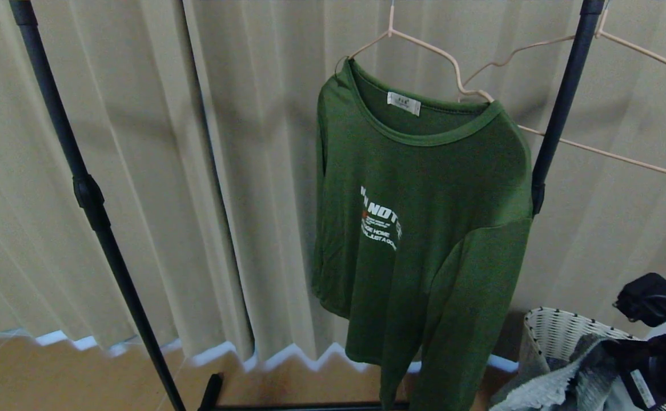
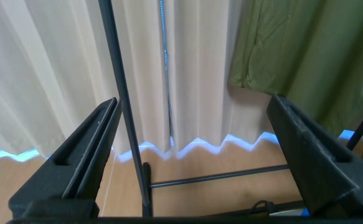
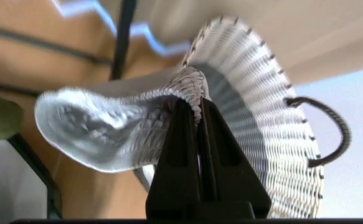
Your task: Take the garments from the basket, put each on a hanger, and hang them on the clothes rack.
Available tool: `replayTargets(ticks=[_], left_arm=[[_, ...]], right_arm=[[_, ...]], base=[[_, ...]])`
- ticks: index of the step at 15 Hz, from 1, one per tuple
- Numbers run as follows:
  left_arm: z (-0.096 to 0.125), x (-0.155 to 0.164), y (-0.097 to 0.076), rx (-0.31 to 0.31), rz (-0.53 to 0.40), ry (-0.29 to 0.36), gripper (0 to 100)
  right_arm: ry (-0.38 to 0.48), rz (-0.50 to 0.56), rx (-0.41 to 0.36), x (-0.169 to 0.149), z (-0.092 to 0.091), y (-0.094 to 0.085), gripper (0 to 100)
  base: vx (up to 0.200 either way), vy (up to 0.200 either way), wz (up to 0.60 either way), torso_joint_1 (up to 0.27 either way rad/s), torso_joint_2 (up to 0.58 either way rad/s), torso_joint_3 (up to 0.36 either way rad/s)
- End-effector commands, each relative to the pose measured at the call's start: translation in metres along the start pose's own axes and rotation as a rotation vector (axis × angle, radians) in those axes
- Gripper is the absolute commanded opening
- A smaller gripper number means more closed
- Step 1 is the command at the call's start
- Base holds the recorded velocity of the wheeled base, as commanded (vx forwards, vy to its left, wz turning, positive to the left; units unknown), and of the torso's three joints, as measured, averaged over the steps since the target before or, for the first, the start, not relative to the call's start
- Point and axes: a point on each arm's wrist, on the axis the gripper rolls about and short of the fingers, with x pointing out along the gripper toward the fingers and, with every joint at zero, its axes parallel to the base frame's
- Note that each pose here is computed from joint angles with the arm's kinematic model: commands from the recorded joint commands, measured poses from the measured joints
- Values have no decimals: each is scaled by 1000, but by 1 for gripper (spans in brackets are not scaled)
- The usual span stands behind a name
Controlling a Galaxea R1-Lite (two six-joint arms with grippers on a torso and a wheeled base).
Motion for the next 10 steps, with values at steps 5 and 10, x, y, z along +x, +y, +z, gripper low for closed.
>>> replayTargets(ticks=[5, 10], left_arm=[[0, 0, 0, -4, 3, -1, 100], [0, 0, 0, -6, 3, -1, 100]], right_arm=[[-148, -28, 21, -34, -18, -1, 0], [-157, -30, 23, -36, -19, -1, 0]], base=[[-160, 0, 0, 3, 1, 2], [-120, 0, 0, 1, 0, 0]])
